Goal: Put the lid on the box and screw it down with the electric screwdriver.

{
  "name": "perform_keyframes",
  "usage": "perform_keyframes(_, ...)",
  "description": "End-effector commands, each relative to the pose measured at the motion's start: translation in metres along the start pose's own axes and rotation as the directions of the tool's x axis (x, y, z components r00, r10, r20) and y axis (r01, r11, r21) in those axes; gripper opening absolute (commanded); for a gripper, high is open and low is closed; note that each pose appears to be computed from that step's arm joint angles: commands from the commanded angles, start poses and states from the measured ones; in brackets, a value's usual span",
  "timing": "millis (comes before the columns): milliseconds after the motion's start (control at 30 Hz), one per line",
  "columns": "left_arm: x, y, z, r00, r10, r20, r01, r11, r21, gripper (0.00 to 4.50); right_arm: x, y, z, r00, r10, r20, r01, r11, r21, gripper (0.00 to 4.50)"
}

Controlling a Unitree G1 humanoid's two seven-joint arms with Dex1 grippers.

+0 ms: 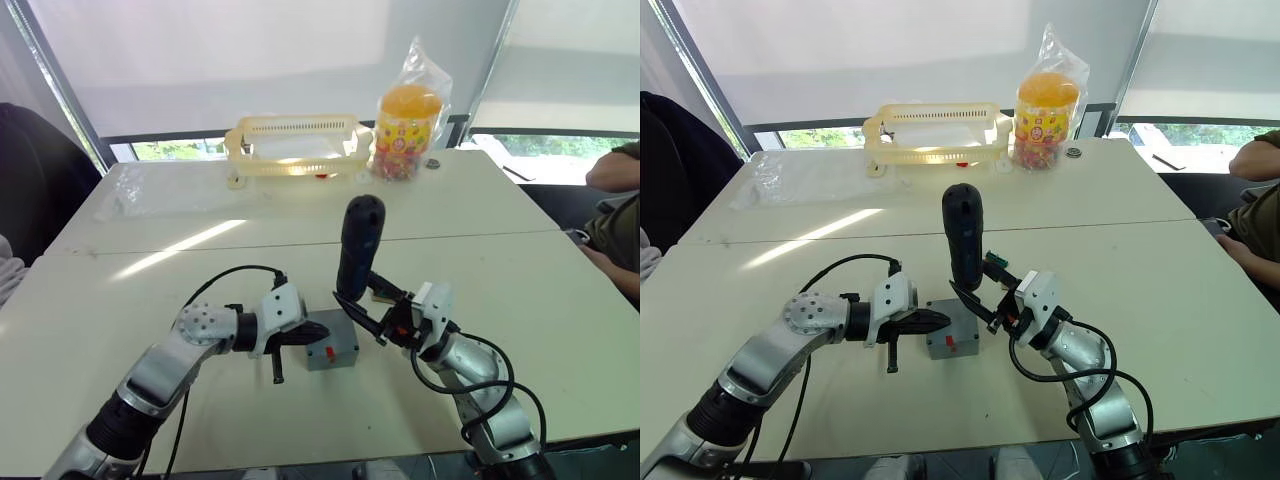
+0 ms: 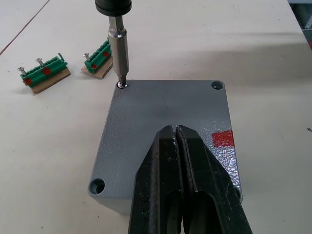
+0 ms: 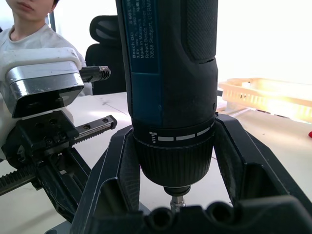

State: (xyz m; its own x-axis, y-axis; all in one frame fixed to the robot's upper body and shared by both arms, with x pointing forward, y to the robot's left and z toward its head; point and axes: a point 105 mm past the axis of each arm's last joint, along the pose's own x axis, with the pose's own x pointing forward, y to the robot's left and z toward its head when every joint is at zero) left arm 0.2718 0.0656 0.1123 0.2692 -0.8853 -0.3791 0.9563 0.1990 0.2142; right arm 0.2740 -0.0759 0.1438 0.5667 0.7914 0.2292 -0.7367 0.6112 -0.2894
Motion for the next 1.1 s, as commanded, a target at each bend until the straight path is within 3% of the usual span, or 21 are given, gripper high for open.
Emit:
perform_keyframes(33,0.001,-0.007,-0.028,0.994,-0.016,-0.108,0.010,0.998,-0.060,0.03,-0.004,0.019,-0.029,0.993,0.069,-0.095,-0.057,0.991,0.121,1.77)
perform_keyframes(1100,0.003,-0.008,-0.030,0.994,-0.009,-0.111,0.000,0.997,-0.074,0.03,-0.004,0.001,-0.049,0.979,-0.012,-0.206,0.051,0.982,0.182,1.77)
